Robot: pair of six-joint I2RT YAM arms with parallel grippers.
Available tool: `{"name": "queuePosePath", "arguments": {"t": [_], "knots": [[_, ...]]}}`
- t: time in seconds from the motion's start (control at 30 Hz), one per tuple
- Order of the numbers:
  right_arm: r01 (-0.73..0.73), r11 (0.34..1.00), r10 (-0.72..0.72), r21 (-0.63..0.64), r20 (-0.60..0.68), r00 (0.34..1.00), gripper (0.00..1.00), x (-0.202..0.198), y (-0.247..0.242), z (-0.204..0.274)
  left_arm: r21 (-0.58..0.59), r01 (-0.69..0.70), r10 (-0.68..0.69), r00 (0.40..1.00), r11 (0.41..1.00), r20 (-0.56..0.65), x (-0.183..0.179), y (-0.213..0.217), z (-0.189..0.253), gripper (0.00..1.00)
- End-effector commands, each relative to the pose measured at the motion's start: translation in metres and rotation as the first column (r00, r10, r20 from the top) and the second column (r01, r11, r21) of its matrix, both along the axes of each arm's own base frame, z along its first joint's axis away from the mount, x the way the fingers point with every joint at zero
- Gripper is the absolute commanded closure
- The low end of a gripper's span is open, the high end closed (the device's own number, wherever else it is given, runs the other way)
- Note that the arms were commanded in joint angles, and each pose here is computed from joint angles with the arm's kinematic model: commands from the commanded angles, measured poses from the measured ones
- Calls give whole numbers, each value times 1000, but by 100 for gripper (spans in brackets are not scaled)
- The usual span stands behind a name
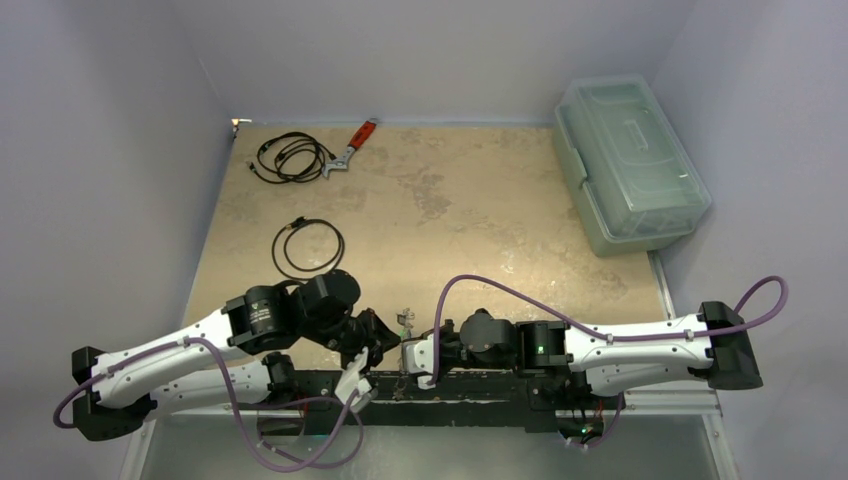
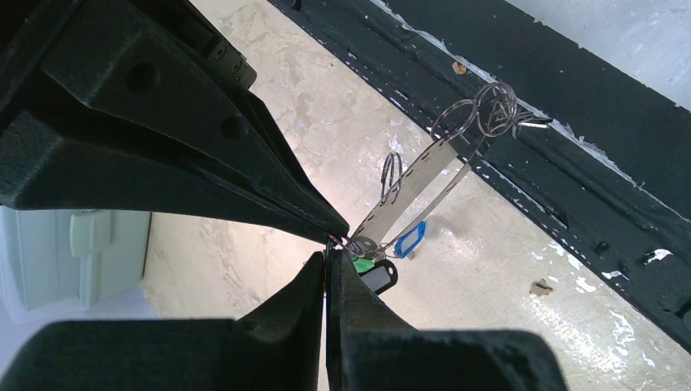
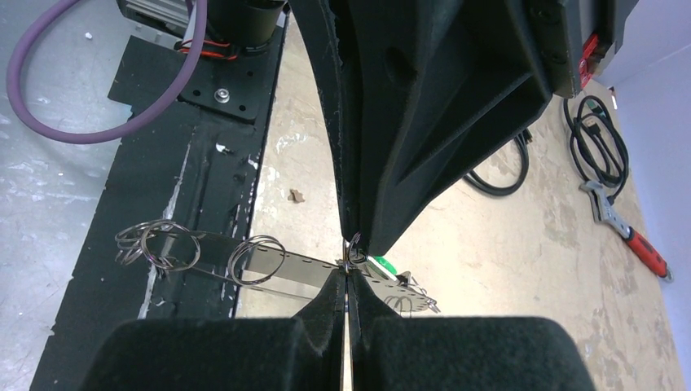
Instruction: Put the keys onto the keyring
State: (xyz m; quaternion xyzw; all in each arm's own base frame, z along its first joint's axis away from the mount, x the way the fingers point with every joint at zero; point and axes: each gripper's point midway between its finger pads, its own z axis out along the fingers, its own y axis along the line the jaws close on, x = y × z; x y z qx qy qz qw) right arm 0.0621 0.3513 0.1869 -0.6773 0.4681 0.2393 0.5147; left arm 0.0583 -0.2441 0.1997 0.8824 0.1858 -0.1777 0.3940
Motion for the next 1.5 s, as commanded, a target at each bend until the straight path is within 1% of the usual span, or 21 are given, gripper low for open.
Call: {"name": "queuePosePath", "arguments": {"t": [0.0, 0.67, 1.03, 1.37, 1.4, 1.47], "knots": [[17, 993, -17, 117, 5, 1000, 100, 2, 10, 42, -9, 19, -19, 1000, 1000, -16, -5, -3, 1, 100], [44, 990, -45, 135, 1, 999, 100, 5, 4, 47, 0, -16, 16, 1000, 1000, 6, 0, 3, -1, 100], [44, 990, -44, 133, -2, 999, 100, 5, 5, 48, 4, -12, 12, 1000, 1000, 1, -1, 4, -4, 100], [47, 988, -48, 149, -1, 999, 100, 6, 3, 52, 0, -44, 44, 999, 999, 18, 4, 8, -4, 100], [47, 987, -47, 152, -3, 999, 100, 5, 2, 53, 0, -48, 48, 999, 999, 19, 4, 8, -4, 98], [46, 987, -46, 152, -3, 999, 100, 5, 2, 53, 0, -57, 57, 998, 998, 16, 4, 9, -5, 90]]}}
